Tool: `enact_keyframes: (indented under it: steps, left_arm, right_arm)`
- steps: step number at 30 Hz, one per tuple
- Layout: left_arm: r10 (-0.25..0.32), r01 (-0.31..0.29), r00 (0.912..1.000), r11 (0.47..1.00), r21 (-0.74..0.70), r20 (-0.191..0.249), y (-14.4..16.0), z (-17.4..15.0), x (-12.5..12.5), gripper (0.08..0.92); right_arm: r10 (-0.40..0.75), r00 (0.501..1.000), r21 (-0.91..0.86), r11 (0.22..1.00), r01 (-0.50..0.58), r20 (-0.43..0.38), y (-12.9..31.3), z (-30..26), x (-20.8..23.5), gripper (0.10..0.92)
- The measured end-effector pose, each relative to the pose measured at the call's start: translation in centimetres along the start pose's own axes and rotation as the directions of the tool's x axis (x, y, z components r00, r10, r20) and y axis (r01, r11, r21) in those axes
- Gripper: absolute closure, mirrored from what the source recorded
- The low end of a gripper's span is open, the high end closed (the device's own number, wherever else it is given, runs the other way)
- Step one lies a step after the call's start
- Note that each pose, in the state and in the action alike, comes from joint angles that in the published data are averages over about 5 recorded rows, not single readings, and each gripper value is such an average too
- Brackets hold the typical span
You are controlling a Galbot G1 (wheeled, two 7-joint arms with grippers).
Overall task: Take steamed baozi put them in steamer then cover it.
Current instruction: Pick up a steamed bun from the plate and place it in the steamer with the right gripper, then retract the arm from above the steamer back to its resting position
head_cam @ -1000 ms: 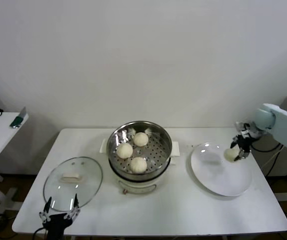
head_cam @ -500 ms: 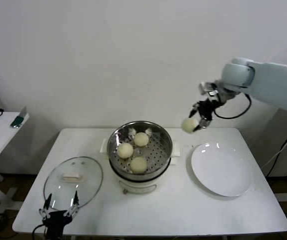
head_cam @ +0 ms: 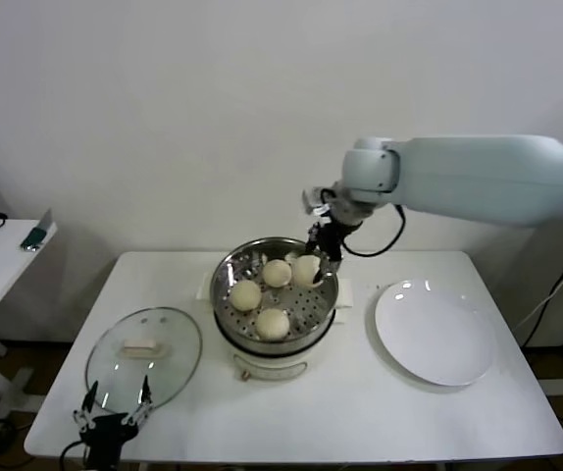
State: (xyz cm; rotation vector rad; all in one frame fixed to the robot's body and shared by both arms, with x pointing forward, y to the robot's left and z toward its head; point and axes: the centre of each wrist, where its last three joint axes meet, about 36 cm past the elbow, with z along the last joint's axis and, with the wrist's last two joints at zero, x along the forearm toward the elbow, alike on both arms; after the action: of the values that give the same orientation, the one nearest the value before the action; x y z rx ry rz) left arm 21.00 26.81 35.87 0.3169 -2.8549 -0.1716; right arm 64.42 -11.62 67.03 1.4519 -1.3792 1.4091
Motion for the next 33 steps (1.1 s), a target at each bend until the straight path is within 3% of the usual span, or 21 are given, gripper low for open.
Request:
enact_keyframes:
  steps: [15, 20, 25, 33]
  left_arm:
    - [-0.015, 0.015, 0.9999, 1.0, 0.002, -0.004, 0.1, 0.2, -0.2, 0.177]
    - [-0.018, 0.018, 0.9998, 1.0, 0.001, -0.009, 0.1, 0.3, -0.1, 0.177]
    - [-0.02, 0.02, 0.9998, 1.0, 0.001, -0.008, 0.1, 0.3, -0.1, 0.177]
    - [-0.028, 0.028, 0.9996, 1.0, -0.012, -0.005, 0.3, -0.2, 0.0, 0.177]
  right_arm:
    - [-0.007, 0.998, -0.005, 1.0, 0.006, -0.07, 0.4, -1.3, -6.2, 0.361]
    - [-0.003, 0.997, -0.004, 1.0, 0.002, -0.076, 0.5, -1.3, -7.0, 0.262]
    - [0.013, 0.997, 0.001, 1.0, -0.012, -0.072, 0.0, -1.2, -6.6, 0.204]
    - [0.023, 1.0, -0.011, 1.0, -0.022, 0.015, -1.7, -0.5, -2.1, 0.199]
